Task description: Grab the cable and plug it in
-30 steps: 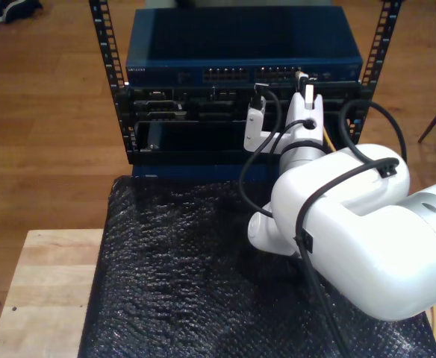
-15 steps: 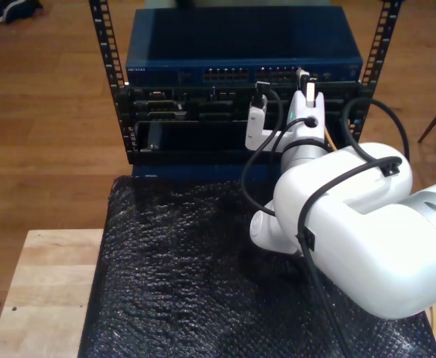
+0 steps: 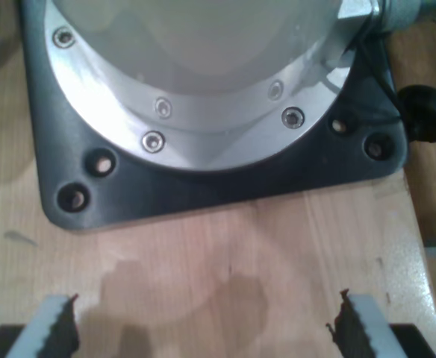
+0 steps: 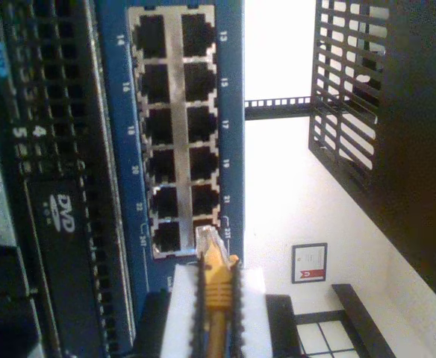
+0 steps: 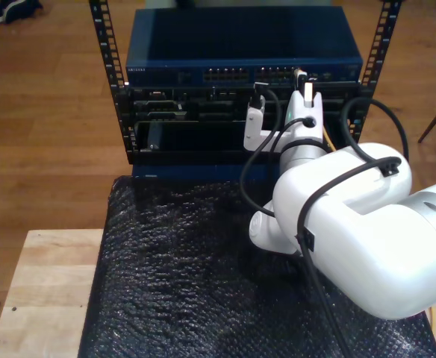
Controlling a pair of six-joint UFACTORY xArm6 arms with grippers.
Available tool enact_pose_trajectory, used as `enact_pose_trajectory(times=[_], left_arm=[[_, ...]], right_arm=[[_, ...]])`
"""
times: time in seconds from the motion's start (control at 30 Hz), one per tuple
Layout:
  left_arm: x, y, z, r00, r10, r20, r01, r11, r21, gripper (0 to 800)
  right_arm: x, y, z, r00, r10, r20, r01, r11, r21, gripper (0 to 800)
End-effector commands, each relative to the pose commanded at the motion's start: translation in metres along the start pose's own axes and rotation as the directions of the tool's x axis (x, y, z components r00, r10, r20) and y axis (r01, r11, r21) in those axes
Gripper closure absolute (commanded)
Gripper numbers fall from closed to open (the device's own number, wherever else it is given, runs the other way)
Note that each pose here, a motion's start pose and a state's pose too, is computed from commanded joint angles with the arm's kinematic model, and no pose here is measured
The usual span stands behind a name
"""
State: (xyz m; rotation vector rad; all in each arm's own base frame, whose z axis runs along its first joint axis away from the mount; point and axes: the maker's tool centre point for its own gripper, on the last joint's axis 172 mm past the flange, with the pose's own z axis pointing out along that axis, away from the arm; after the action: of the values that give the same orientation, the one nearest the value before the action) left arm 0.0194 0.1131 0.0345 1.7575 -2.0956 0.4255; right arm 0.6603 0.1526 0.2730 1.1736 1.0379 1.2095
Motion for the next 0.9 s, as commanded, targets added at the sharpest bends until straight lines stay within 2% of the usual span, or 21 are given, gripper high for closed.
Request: enact_pose_trajectory(times=[0.9], left_arm=[[-0.0004,0.0000,-0.0001,1.000,0.000,0.002,0.000,1.000,0.000,0]], right_arm=[[0.0021,-0.0010,0.0034,1.000,0.005,-0.003,-0.005,1.000,0.006,800]])
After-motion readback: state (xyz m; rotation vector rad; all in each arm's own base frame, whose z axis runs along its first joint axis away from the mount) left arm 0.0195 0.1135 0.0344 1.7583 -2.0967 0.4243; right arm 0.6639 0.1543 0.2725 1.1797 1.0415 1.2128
